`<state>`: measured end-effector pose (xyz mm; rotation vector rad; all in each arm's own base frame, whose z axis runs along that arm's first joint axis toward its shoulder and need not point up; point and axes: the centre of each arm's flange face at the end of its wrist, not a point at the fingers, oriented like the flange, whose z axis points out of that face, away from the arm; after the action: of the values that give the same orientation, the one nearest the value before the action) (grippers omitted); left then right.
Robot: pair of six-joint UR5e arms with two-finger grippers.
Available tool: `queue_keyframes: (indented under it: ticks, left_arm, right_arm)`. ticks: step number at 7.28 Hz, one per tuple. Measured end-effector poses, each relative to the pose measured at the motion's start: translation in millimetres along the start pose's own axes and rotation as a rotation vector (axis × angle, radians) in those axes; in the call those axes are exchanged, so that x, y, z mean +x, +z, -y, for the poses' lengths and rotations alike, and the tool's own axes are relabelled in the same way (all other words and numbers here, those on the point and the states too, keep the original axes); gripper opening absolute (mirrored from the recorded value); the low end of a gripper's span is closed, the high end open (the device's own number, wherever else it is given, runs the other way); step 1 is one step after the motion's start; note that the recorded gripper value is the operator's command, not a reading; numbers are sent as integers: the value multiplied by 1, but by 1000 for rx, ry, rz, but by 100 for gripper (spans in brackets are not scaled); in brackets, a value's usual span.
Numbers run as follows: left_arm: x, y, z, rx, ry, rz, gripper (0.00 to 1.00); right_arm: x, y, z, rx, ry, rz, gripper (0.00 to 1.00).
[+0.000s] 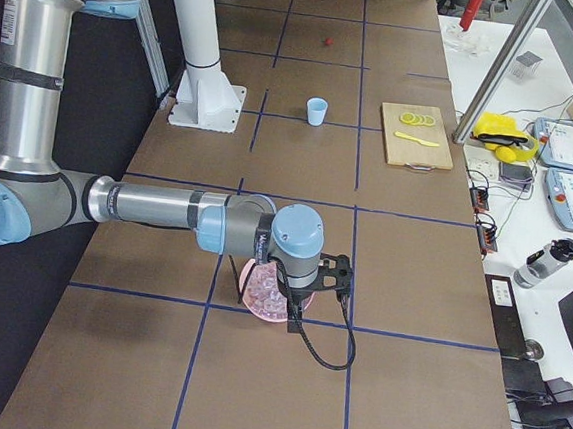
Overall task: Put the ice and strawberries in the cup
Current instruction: 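Lower the right gripper over the pink bowl of ice cubes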
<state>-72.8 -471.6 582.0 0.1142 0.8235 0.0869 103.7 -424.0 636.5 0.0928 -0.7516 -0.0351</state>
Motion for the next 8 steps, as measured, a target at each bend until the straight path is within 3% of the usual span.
queue_keyframes:
  ticks: [3,6,8]
  left_arm:
    - [0,0,0,1,0,0,100]
    - [5,-6,-1,11,10,2,100]
    - [6,-7,-1,13,12,2,100]
  right_arm:
    - [-28,0,8,-3,-60,3,99]
    - [-97,13,29,-36,-211,-88,90]
    - [-117,25,34,-58,-252,-102,84]
